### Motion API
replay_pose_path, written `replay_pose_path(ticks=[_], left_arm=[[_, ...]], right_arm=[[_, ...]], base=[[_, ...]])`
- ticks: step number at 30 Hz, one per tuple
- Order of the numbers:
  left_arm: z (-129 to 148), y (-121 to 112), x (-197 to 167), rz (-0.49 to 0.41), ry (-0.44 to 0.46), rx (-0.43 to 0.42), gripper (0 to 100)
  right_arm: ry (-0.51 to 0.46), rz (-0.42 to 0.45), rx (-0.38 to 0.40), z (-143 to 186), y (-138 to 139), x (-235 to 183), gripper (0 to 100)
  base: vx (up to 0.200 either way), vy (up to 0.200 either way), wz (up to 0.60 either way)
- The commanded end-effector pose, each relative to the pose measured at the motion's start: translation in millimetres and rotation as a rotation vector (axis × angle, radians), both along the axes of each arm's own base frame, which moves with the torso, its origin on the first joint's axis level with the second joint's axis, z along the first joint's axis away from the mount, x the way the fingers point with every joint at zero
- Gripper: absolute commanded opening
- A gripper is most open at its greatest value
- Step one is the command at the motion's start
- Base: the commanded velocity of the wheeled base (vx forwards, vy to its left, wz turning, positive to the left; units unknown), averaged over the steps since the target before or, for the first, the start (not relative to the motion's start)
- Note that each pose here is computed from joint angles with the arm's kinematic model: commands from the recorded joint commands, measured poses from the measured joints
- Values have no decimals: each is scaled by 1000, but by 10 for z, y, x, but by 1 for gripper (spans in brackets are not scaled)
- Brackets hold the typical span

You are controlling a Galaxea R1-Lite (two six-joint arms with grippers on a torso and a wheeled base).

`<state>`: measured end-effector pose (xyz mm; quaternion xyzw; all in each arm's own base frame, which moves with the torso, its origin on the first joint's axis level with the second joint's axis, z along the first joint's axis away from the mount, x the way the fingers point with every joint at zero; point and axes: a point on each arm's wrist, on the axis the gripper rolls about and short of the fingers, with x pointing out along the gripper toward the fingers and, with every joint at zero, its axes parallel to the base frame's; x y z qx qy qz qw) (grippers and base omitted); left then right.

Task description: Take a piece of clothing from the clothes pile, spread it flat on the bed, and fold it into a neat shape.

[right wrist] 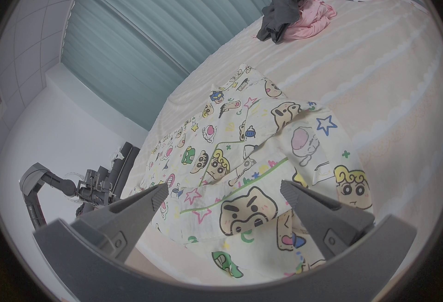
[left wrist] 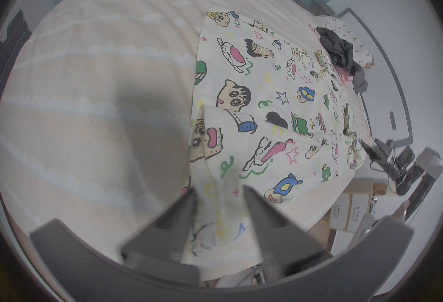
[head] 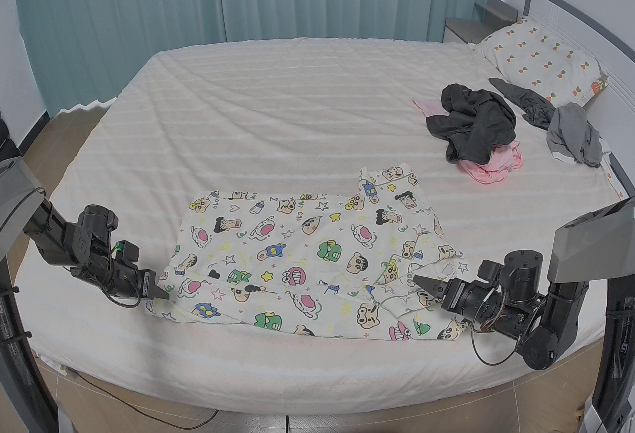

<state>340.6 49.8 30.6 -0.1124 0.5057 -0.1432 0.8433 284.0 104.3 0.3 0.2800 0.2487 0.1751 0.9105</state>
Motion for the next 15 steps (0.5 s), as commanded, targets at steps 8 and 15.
replay_pose_path(ticks=[8, 15], left_arm=[[282, -12, -53, 156, 11, -219, 100], [398, 85, -303, 297, 45, -432, 100]], right_arm=[[-64, 23, 40, 272, 29, -115, 100], [-41, 65, 48, 309, 141, -276, 100]], base=[[0, 0, 0], [0, 0, 0]])
